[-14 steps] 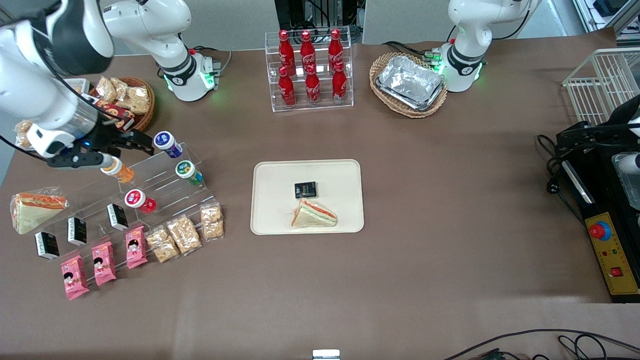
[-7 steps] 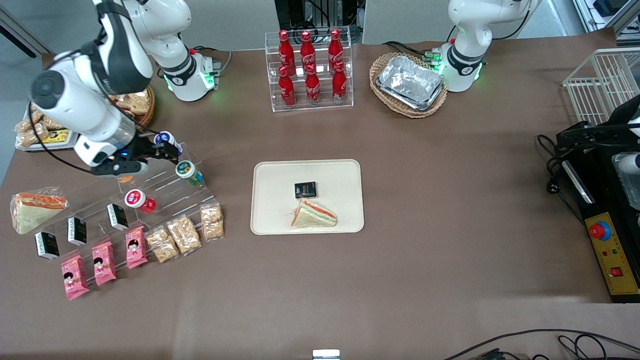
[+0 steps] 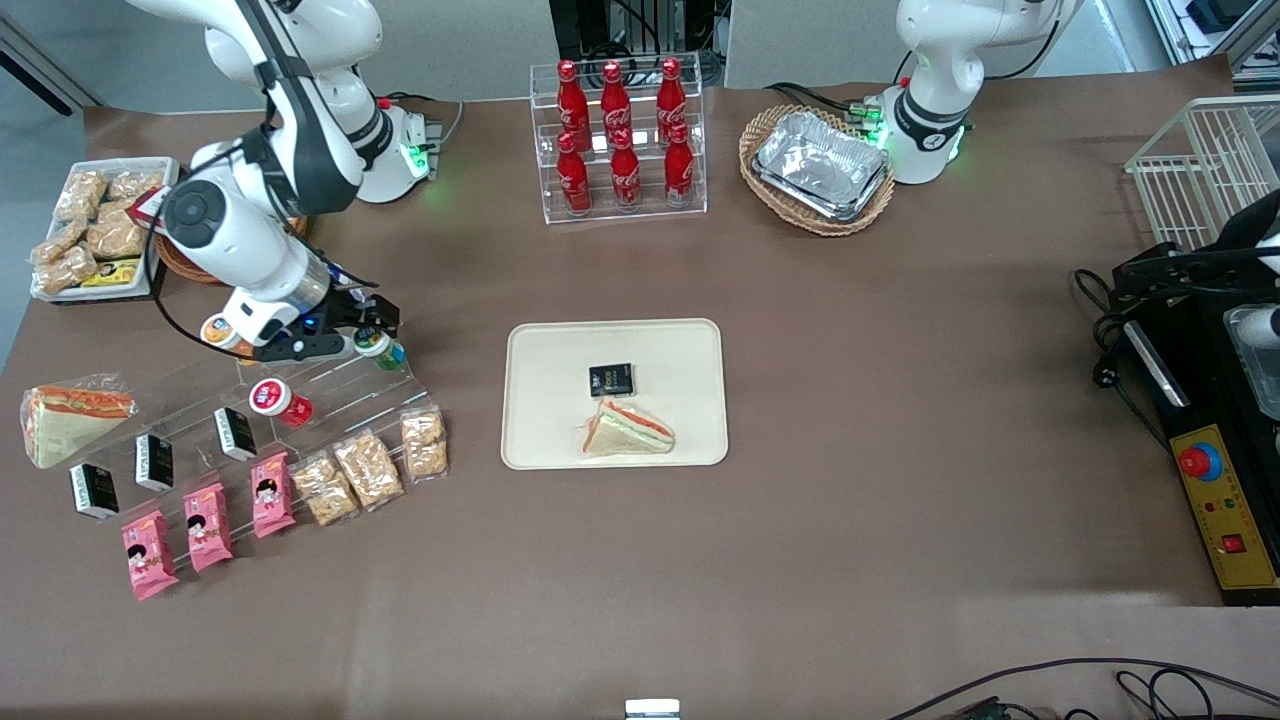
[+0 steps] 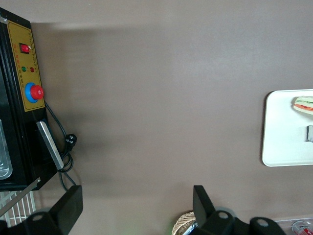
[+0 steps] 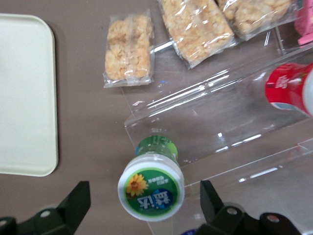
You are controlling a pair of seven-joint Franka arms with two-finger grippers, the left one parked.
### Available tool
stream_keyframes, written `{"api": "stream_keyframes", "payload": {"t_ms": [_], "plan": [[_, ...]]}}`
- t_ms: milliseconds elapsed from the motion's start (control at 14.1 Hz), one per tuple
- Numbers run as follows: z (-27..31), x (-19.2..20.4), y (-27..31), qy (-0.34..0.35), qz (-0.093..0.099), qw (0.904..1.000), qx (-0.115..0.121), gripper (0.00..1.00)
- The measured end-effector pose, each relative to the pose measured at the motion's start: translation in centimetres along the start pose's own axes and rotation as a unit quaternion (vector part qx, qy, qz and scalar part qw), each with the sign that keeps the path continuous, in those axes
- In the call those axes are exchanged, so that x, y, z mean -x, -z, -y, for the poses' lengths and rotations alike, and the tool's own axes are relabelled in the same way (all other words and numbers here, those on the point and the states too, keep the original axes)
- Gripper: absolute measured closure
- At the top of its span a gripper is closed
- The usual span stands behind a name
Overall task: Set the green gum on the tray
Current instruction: 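Lower the right gripper and close it on the green gum bottle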
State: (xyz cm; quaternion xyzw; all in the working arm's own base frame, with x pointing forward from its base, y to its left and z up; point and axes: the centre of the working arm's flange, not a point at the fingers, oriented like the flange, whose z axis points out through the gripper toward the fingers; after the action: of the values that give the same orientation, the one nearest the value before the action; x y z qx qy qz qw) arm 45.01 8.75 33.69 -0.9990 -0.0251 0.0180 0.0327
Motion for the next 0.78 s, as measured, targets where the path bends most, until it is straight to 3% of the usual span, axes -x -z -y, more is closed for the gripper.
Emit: {"api": "stream_keyframes", "payload": {"t_ms": [496,709,780], "plan": [[0.1,0.5,-2.0,0.002,0.001,1.0000,0.003,0.04],[0.0,0.6,-2.6,0.002,0.005,1.0000,0.003,0.37],[0.0,0.6,-2.6,0.002,0.005,1.0000,0.003,0.42]]}}
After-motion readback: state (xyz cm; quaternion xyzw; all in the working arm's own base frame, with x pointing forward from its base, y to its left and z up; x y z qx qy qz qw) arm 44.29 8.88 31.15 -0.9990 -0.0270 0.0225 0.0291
